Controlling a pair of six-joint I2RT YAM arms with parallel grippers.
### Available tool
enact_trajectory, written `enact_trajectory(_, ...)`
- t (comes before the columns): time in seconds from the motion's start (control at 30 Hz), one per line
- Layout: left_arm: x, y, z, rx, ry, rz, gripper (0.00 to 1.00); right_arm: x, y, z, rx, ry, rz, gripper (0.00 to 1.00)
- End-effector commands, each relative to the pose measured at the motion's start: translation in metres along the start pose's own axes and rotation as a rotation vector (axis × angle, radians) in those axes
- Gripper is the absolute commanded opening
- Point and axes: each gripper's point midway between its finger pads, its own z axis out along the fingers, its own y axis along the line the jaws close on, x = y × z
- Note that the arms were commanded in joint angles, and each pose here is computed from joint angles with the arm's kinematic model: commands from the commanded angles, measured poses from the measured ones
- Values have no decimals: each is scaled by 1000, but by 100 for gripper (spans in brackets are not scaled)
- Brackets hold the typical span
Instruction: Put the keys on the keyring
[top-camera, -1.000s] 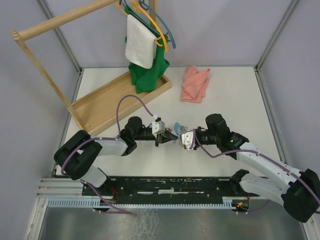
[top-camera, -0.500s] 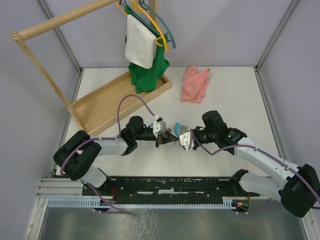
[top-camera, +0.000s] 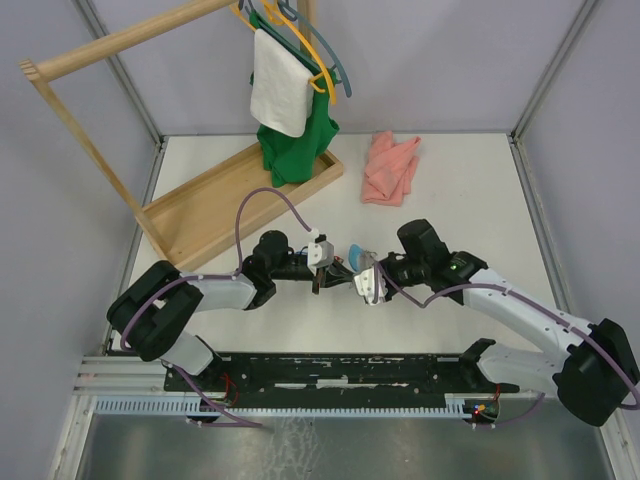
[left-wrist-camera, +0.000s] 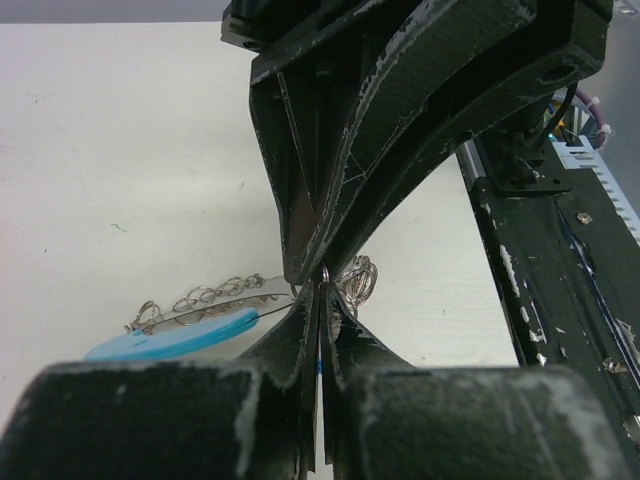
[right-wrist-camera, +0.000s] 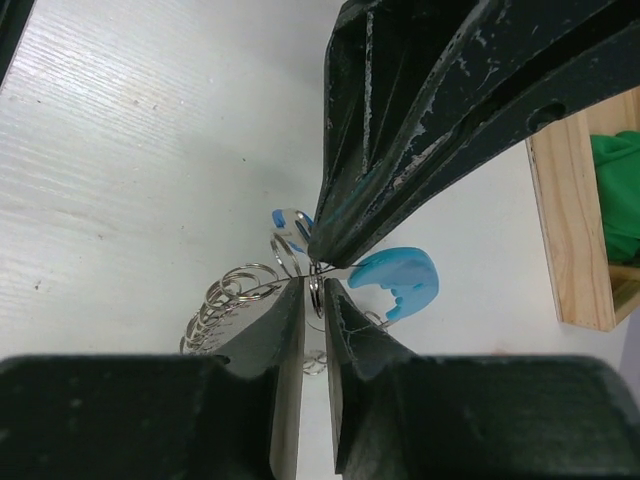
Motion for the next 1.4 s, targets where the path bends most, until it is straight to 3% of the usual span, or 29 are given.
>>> enact_trajectory(0.0,-25,1,6,24,-47,47,3,-12,-19,-5,27,-5,-51,17)
enact_trajectory(0.17,-21,3,2,0,-29,53,3,-11,-20,-11,42,19,-27,1)
enact_trajectory(0.33,-17,8,-5,-29,-15,40,3,-12,-23,-19,98,10,22,1)
enact_trajectory(0.67,-10,14,-10,-57,-4,-1,3,-44,-50,-31,280,-230,98,1)
enact_trajectory(0.83,-18,13,-3,-27,-60,-37,3,-59,-61,-30,349,-377,159,1)
enact_trajectory(0.97,-28,12,-2,-27,-113,-38,3,-40,-51,-22,323,-304,186,1)
enact_trajectory(1.13,-31,14,-6,-48,-72,-14,3,-22,-37,-25,258,-165,159,12)
enact_trajectory(1.37,-40,10,-4,-25,-69,-2,3,-19,-30,-29,182,-101,118,30)
